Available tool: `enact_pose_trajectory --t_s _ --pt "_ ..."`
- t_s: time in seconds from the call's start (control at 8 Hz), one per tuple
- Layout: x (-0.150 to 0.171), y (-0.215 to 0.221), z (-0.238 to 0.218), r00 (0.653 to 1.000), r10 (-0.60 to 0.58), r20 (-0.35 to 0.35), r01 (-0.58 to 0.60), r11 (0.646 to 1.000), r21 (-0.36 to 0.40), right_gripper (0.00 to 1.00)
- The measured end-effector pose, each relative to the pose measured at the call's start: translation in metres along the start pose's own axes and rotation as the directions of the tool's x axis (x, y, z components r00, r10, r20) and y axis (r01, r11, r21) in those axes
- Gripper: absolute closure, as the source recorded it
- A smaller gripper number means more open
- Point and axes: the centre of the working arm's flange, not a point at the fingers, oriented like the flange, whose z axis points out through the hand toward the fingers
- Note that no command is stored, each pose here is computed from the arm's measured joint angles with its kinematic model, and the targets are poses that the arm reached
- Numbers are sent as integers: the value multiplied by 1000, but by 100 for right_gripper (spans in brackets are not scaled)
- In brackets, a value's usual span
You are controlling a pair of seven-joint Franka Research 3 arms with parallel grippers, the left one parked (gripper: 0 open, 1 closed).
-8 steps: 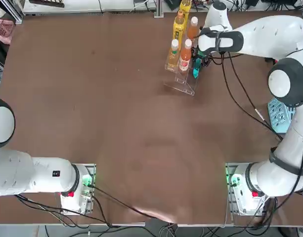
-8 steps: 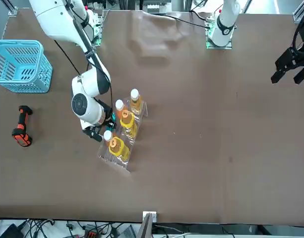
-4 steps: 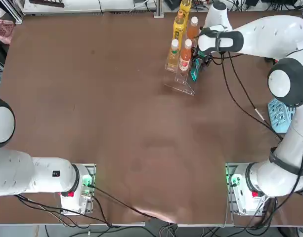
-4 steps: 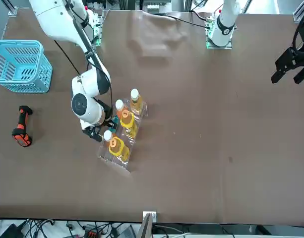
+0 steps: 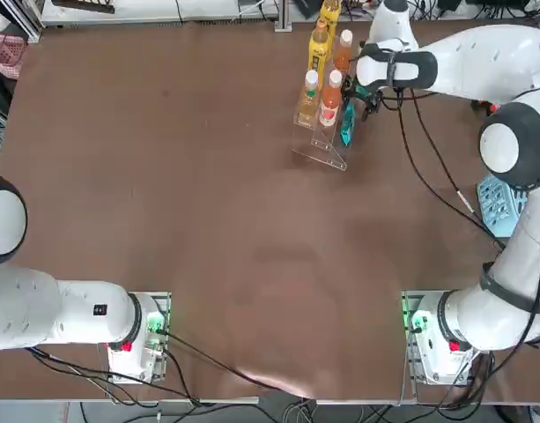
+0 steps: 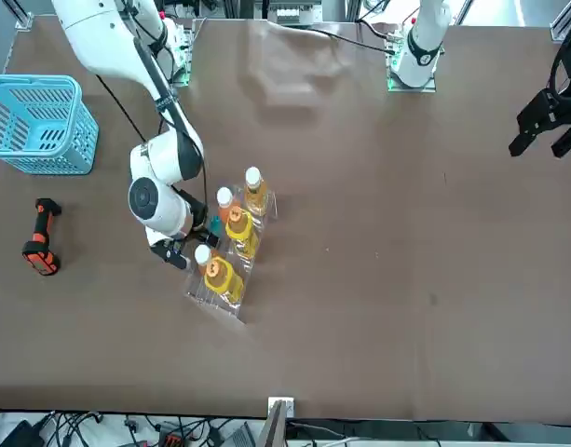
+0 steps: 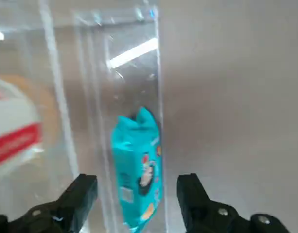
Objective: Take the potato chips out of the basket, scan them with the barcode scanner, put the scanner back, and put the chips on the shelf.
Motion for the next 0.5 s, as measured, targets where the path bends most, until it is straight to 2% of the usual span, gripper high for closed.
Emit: enact_pose_trajectory --t_s 0.25,0.5 --pt "13 11 -50 999 -39 -13 39 999 4 0" --pt "37 47 -103 996 -86 -27 86 996 -1 0"
